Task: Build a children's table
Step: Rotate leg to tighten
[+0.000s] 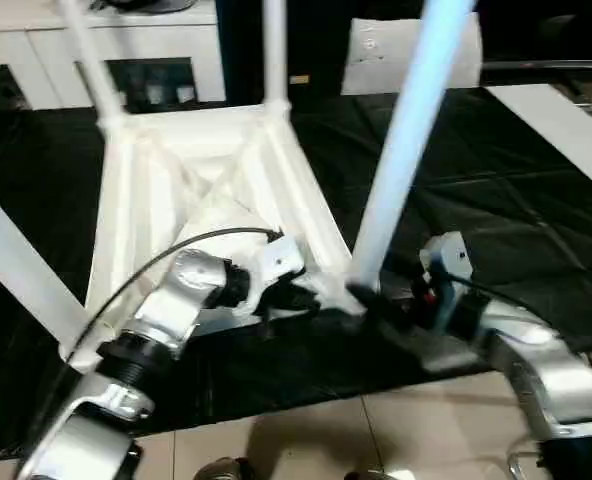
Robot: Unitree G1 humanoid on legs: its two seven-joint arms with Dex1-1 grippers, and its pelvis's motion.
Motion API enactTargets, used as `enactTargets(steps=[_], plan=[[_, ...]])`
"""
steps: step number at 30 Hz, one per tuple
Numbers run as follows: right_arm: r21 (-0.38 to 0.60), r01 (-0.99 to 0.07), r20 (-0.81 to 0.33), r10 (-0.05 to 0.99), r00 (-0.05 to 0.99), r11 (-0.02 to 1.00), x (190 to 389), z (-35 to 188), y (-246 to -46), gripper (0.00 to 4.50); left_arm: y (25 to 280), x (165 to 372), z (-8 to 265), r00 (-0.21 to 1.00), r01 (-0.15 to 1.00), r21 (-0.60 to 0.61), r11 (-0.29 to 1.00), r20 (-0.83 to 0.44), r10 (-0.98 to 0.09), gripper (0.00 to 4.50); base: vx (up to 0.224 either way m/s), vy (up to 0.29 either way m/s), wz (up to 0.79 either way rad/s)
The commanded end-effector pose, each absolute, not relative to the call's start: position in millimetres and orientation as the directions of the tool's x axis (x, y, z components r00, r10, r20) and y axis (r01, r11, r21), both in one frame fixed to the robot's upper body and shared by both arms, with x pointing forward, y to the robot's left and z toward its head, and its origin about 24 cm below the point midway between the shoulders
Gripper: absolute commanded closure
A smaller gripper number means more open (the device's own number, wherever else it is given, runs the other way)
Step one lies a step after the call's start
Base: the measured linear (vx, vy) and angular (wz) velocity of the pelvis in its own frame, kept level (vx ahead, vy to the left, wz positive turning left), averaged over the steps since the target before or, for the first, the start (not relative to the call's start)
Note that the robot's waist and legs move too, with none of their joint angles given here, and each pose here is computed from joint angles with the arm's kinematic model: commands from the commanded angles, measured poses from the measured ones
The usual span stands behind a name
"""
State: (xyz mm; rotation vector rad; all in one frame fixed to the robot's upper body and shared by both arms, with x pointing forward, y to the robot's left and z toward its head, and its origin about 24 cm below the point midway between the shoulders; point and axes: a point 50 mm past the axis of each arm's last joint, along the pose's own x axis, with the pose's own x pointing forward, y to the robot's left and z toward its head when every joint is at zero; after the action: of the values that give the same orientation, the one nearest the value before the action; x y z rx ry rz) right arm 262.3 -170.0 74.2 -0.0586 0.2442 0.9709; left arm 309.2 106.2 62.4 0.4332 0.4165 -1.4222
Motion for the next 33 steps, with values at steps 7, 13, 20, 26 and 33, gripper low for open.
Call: enactTargets(steps=[7,13,20,26,33], plan=[[0.064,-0.934,-0.285,0.903,0.321,0.352,256.1,77,-180.1,0.17,103,299,69,-0.169,0.977,0.011,-0.214,-0.572,-0.802,4.5,0.0,0.0,0.0],[0.105,-0.954,-0.268,0.932,0.244,0.28,257.1,81,-178.0,0.57,104,298,70,-0.231,0.955,0.006,-0.295,-0.607,-0.761,4.5,0.0,0.0,0.0],[0.15,-0.966,-0.257,0.951,0.17,0.213,252.4,78,-172.1,1.24,105,301,70,-0.235,0.951,0.013,-0.31,-0.621,-0.748,4.5,0.0,0.0,0.0],[0.177,-0.965,-0.259,0.955,0.142,0.191,248.8,75,-171.4,1.67,106,303,69,-0.234,0.949,0.016,-0.314,-0.628,-0.742,4.5,0.0,0.0,0.0],[0.181,-0.965,-0.259,0.956,0.14,0.191,249.4,72,-166.7,2.24,106,304,68,-0.235,0.949,0.016,-0.314,-0.627,-0.743,4.5,0.0,0.0,0.0]])
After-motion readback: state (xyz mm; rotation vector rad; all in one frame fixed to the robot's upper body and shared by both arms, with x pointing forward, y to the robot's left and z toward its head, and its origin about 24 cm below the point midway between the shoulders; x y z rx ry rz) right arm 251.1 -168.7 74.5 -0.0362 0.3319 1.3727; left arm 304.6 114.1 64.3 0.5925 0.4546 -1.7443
